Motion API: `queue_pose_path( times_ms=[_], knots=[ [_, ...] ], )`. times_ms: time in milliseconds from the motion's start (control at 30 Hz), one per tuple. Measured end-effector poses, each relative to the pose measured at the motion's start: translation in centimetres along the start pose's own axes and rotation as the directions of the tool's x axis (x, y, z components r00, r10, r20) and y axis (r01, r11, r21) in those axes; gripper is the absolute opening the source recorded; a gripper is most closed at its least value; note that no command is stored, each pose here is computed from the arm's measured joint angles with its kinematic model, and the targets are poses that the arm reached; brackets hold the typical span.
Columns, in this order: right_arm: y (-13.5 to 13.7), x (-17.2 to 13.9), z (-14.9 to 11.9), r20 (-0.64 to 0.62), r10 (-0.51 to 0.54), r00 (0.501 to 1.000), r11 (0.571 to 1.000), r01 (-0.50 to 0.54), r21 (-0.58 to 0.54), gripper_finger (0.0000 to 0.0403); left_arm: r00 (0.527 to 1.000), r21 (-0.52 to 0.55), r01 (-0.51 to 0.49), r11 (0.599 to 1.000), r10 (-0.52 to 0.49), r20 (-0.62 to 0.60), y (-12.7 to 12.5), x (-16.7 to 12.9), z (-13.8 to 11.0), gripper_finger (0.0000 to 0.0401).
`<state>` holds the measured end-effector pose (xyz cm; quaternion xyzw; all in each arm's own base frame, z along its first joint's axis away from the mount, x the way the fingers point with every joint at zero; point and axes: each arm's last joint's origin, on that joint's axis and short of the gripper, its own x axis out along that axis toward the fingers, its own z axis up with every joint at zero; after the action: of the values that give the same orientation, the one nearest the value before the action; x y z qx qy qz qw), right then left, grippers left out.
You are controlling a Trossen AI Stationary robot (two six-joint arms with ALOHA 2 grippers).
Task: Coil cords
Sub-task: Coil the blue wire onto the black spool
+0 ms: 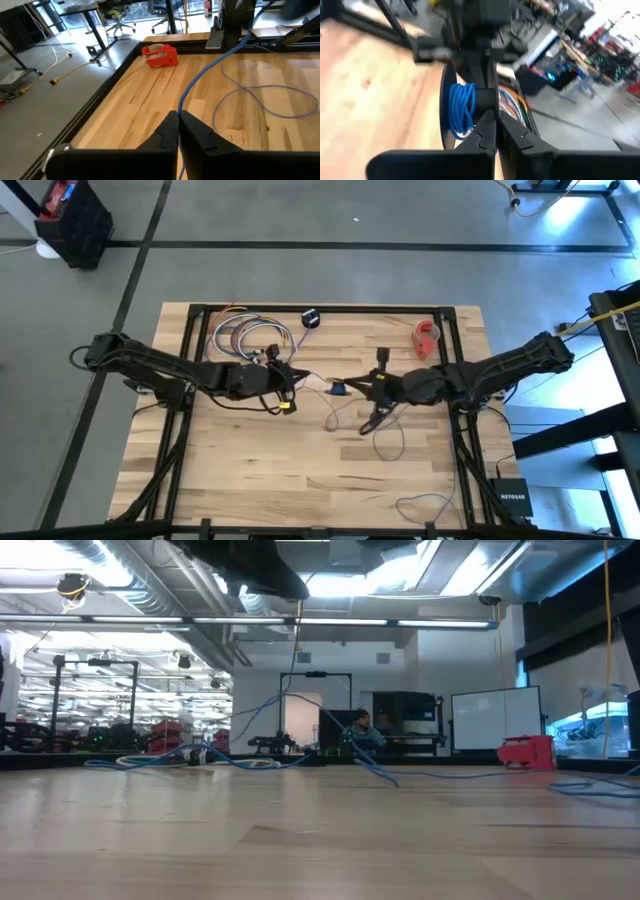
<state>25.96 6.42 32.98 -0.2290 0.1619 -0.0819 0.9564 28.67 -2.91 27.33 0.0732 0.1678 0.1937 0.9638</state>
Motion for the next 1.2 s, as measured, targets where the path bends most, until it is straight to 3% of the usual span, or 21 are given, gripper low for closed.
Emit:
queue_pose_path(
  times_ms=[300,500,667,1033,1200],
  knots=[
    [1.8,2.6,-2.1,-0.192,-0.129,0.973,0.988,0.109,-0.109,0.0005,0.999,-0.045,0.025,0.999,-0.023,0.041,-0.3,-0.7,0.6,0.0001],
    [1.6,4.8,-3.4,-0.266,-0.28,0.922,0.958,0.251,-0.137,0.0005,0.992,-0.066,0.098,0.993,-0.092,0.092,-1.0,-1.1,1.1,0.0001],
    [0.9,6.6,-3.8,-0.249,-0.308,0.918,0.951,0.296,-0.083,0.0005,0.982,-0.086,0.137,0.987,-0.124,0.14,-1.3,-0.9,1.4,0.0003],
    [-0.1,8.6,-3.6,-0.141,-0.268,0.953,0.961,0.274,0.027,0.0005,0.965,-0.109,0.149,0.983,-0.12,0.232,-2.3,0.9,1.4,0.0002],
    [-0.3,8.7,-2.7,-0.036,-0.248,0.968,0.964,0.25,0.093,0.0005,0.963,-0.111,0.15,0.982,-0.12,0.24,-2.4,1.4,1.3,0.0004]
  ],
)
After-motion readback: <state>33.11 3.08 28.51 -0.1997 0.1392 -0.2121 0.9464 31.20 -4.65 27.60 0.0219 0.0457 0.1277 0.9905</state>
